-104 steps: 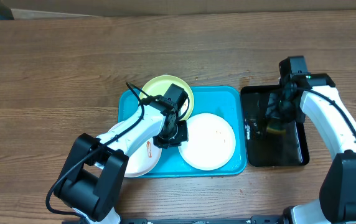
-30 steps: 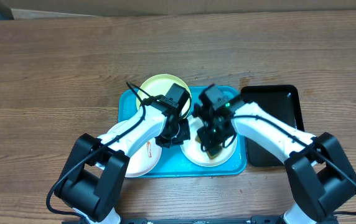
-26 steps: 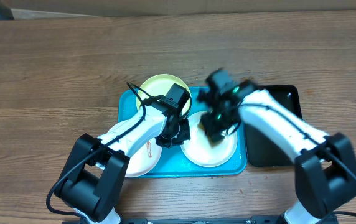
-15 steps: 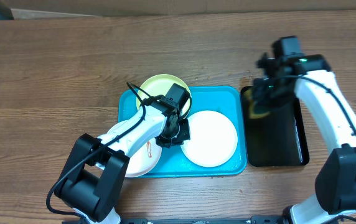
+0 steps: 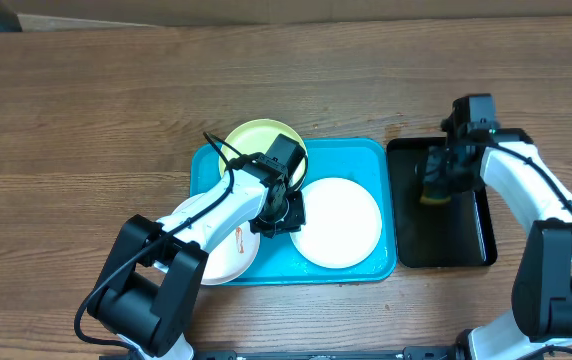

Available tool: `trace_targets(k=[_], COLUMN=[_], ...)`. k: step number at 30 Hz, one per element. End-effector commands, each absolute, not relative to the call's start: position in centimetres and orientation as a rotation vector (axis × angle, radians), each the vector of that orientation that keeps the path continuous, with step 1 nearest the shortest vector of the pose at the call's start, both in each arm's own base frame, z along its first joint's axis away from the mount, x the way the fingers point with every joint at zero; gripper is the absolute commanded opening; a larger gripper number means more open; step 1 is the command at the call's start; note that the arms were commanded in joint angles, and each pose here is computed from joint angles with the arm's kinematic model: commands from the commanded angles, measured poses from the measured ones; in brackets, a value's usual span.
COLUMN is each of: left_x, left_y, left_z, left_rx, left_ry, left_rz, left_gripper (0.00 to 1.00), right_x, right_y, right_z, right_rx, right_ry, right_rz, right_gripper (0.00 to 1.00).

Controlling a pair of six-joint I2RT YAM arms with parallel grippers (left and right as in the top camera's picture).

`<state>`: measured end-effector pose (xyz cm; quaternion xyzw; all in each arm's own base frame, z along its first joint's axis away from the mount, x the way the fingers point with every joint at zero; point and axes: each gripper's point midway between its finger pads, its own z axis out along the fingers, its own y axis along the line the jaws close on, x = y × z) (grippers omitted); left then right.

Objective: Clean dirty plates on tray and stack at the side
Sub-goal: 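Return the sponge to the black tray and release it, then grasp the right white plate rim with the left gripper and lift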

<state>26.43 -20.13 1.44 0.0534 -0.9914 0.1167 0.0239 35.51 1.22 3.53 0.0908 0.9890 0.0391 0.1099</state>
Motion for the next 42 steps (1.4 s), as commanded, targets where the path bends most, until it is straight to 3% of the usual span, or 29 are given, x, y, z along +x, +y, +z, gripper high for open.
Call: trace_targets(k=[1, 16, 21, 26, 42], left_x=[26.6, 26.1, 26.0, 26.1, 31.8], left_y=[-20.2, -20.5, -20.5, -20.7, -20.9], left_z=[1.4, 0.4, 0.3, 0.5, 9.0], left_rx=[0.144, 0.129, 0.129, 0.129, -0.015], left_ry=[-3.093, -3.097, -3.092, -3.092, -3.19], left_rz=[0.315, 0.254, 0.257, 0.266, 0.329], left_gripper=[0.29, 0.25, 0.19, 0.04, 0.04], right_x=[35.8, 38.5, 38.8, 38.5, 38.5], right_y=[1.0, -1.2, -3.6, -4.0, -4.0], right_z=[3.6, 7.7, 8.7, 8.6, 8.6], right_rx=[0.274, 0.421, 0.578, 0.597, 0.597], right_ry=[2.869, 2.782, 2.744, 2.749, 2.752], right_rz=[0.091, 0.242, 0.248, 0.245, 0.244], right_gripper=[0.14, 0.57, 1.0, 1.0, 1.0])
